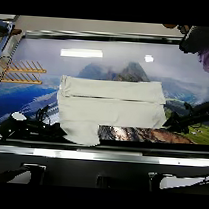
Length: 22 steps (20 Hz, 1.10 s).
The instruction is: Fold the clothes and pants, and hang the long-sleeved shirts on hangers.
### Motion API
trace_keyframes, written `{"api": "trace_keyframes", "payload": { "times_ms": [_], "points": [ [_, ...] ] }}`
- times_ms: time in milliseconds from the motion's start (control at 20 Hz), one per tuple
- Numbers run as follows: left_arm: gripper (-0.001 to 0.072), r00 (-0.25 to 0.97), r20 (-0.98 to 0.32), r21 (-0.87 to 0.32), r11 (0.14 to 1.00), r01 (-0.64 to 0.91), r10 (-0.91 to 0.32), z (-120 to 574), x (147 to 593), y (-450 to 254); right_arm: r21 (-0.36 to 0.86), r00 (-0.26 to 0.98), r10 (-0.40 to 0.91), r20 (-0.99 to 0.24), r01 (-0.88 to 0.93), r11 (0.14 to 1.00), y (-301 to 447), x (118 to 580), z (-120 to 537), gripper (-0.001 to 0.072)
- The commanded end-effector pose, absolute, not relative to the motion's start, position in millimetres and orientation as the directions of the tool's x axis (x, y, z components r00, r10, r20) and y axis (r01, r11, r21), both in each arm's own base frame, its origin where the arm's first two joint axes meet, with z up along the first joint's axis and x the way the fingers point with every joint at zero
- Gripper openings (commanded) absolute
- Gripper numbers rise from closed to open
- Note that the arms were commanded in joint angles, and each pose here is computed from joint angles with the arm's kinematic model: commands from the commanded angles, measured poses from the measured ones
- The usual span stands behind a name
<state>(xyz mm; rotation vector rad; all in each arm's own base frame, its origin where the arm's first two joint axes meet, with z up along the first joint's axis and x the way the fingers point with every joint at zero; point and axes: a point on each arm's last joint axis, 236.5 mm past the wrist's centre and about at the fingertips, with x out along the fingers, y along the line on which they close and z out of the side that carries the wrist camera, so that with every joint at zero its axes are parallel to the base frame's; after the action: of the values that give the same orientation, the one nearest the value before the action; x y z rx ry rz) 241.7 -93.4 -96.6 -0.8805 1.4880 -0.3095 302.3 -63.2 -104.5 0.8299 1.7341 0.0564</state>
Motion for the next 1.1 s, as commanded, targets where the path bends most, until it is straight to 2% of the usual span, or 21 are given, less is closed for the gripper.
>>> {"api": "trace_keyframes", "payload": {
  "times_ms": [0, 50, 100, 300, 500, 700, 800, 1050],
  "points": [
    [0.0017, 0.117, -0.73, -0.667, 0.664, -0.337, -0.674, -97, 243, -93, 0.454, -0.042, 0.54, -0.841, 0.489, 0.745, -64, 312, -109, 0.0107],
    [0.0017, 0.115, -0.728, -0.669, 0.663, -0.335, -0.676, -96, 243, -93, 0.463, -0.008, 0.533, -0.846, 0.486, 0.741, -65, 319, -107, 0.0051],
    [0.0016, 0.11, -0.723, -0.673, 0.659, -0.336, -0.682, -93, 242, -95, 0.471, 0.022, 0.527, -0.849, 0.483, 0.738, -66, 325, -102, 0.0036],
    [0.0014, 0.062, -0.708, -0.677, 0.652, -0.342, -0.703, -70, 235, -98, 0.474, 0.05, 0.513, -0.857, 0.469, 0.745, -65, 324, -75, 0.0035],
    [0.0014, 0.075, -0.78, -0.609, 0.726, -0.319, -0.621, -45, 219, -84, 0.469, -0.021, 0.543, -0.839, 0.478, 0.743, -47, 299, -39, 0.0034],
    [0.0014, 0.193, -0.825, -0.565, 0.775, -0.283, -0.531, -10, 211, -75, 0.332, -0.196, 0.424, -0.884, 0.376, 0.865, -25, 264, -23, 0.0034],
    [0.0014, 0.227, -0.822, -0.569, 0.774, -0.278, -0.523, 5, 203, -77, 0.297, -0.224, 0.388, -0.894, 0.352, 0.888, -6, 257, -13, 0.0034],
    [0.0014, 0.304, -0.806, -0.584, 0.764, -0.275, -0.507, 21, 208, -78, 0.285, -0.099, 0.333, -0.938, 0.331, 0.9, 2, 268, 13, 0.0034]
  ]
}}
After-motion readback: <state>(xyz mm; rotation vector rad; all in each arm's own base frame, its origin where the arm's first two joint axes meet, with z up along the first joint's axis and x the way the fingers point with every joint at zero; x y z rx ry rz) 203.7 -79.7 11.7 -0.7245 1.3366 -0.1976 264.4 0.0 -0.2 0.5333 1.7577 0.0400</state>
